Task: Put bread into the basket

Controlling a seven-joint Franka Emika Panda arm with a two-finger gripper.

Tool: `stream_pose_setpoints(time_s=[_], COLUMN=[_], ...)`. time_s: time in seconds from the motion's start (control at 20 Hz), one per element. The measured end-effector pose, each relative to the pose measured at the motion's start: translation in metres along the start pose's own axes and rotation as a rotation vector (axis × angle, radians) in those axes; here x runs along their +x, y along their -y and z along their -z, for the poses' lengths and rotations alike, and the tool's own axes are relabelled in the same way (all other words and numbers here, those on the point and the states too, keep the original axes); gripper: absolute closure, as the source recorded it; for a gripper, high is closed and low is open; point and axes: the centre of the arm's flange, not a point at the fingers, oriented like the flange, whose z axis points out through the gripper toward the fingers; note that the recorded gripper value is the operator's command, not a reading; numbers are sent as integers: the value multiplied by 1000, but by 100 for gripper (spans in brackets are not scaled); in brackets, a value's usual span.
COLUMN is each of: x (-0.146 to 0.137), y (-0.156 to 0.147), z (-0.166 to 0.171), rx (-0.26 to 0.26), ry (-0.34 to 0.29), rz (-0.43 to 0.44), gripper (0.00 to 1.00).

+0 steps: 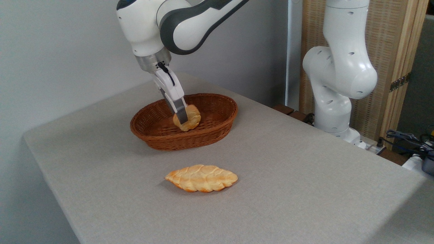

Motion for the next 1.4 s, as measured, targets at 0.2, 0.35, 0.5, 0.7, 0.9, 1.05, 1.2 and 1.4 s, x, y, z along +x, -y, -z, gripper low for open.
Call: stream_pose_setpoints(time_s=[0.2,0.35,0.5,0.7,0.9,1.05,1.2,1.4], x=[-1,-6,-21,-47,-69,-88,-105,-126], y=[1,12,37,69,92,112,130,146], z=[2,17,59,102,123,136,145,155], rx=[2,19,55,106,220,252,263,276], ry=[-3,-38,-115,-183,-147,-150,-159,-163], rz=[3,25,76,130,148,189,184,131], gripper=[0,0,0,0,0,0,0,0])
